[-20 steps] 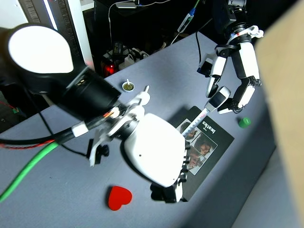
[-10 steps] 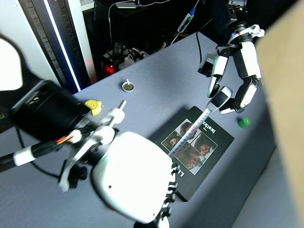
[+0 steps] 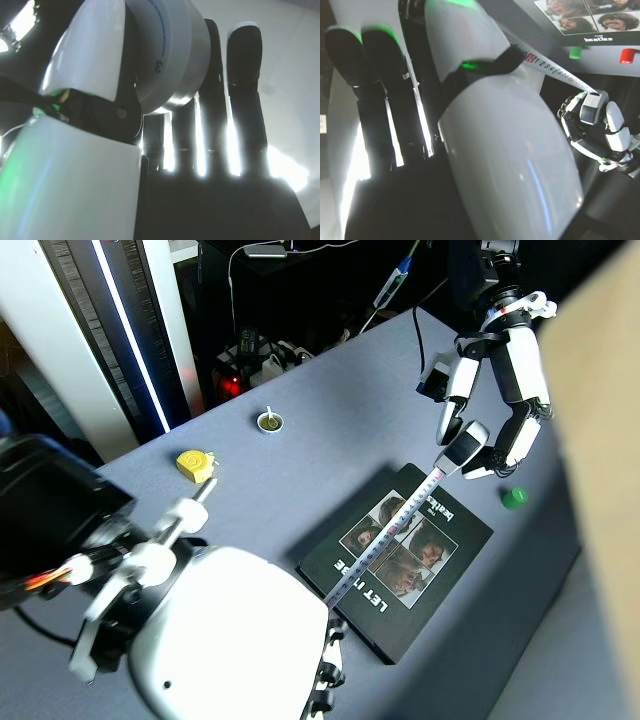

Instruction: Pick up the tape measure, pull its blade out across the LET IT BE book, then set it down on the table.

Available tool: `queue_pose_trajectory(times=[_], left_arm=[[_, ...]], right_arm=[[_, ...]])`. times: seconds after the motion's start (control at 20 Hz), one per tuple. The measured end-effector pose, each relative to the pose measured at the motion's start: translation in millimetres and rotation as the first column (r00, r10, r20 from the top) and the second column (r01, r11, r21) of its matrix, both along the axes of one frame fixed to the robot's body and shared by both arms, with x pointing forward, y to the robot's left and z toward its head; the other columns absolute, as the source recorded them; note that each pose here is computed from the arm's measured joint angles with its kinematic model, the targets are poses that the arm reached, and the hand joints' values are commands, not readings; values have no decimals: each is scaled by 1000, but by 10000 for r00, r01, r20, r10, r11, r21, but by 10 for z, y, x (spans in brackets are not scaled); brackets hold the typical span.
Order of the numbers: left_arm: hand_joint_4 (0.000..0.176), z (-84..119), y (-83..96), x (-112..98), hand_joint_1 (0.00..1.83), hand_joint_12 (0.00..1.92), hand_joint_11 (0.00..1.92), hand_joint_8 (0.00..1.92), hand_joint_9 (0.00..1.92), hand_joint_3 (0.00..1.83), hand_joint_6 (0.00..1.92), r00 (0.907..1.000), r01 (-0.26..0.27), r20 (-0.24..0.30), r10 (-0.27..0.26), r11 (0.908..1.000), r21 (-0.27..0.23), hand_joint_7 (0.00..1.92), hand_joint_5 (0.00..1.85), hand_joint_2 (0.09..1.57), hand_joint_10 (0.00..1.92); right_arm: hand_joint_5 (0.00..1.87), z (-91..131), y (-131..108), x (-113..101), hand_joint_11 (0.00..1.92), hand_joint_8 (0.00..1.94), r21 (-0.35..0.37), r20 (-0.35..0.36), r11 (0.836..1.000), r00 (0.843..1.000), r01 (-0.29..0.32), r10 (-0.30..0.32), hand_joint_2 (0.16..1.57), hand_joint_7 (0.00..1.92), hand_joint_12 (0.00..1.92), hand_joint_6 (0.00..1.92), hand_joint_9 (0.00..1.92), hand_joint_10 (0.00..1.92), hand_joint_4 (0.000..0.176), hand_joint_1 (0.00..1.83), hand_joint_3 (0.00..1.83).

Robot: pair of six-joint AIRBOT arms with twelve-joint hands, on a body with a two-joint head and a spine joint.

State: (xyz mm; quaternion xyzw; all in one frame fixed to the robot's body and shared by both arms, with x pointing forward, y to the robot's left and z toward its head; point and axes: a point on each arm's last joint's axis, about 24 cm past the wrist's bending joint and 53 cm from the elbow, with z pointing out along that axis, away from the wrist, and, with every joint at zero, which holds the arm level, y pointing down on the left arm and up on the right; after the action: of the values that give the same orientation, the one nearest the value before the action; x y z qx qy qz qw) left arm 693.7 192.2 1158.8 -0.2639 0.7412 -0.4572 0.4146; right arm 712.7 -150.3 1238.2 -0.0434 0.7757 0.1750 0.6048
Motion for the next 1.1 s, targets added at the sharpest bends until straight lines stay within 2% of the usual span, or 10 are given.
queue_pose_trajectory(times=[0.7,0.75,1.0,1.05,1.1], left_arm=[[0,-12,5,-4,1370,1433,742,1092,908,0,968,10000,2,-5,-2,10000,35,940,829,1144,1386],[0,-12,5,-4,1363,1421,754,1158,862,2,1027,10000,0,-8,0,10000,29,884,798,1163,1414],[0,-17,5,-6,1360,1431,731,1179,840,0,1055,10000,13,-5,-13,10000,59,869,786,1172,1429],[0,-31,5,-12,1358,1459,711,1197,823,1,1076,10000,26,-15,-26,10000,87,857,775,1179,1457],[0,-47,0,-23,1358,1467,693,1200,819,0,1081,10000,46,-39,-45,9999,100,856,771,1181,1461]], right_arm=[[808,48,-27,20,762,777,17,137,10000,9999,-73,73,1131,1104,1299,1198,834,1272,0,1365,0],[809,47,-28,20,762,777,30,131,10000,9999,-67,66,1131,1104,1299,1198,834,1271,0,1365,0],[816,39,-29,19,764,769,14,125,10000,9999,-68,68,1131,1100,1298,1201,833,1273,0,1365,0],[785,35,-28,18,652,1003,33,108,10000,9999,-67,67,1178,951,1244,1309,861,627,0,1190,1],[730,35,-28,17,605,1101,43,103,10000,9999,-65,65,1204,902,1237,1373,885,450,0,1168,1]])
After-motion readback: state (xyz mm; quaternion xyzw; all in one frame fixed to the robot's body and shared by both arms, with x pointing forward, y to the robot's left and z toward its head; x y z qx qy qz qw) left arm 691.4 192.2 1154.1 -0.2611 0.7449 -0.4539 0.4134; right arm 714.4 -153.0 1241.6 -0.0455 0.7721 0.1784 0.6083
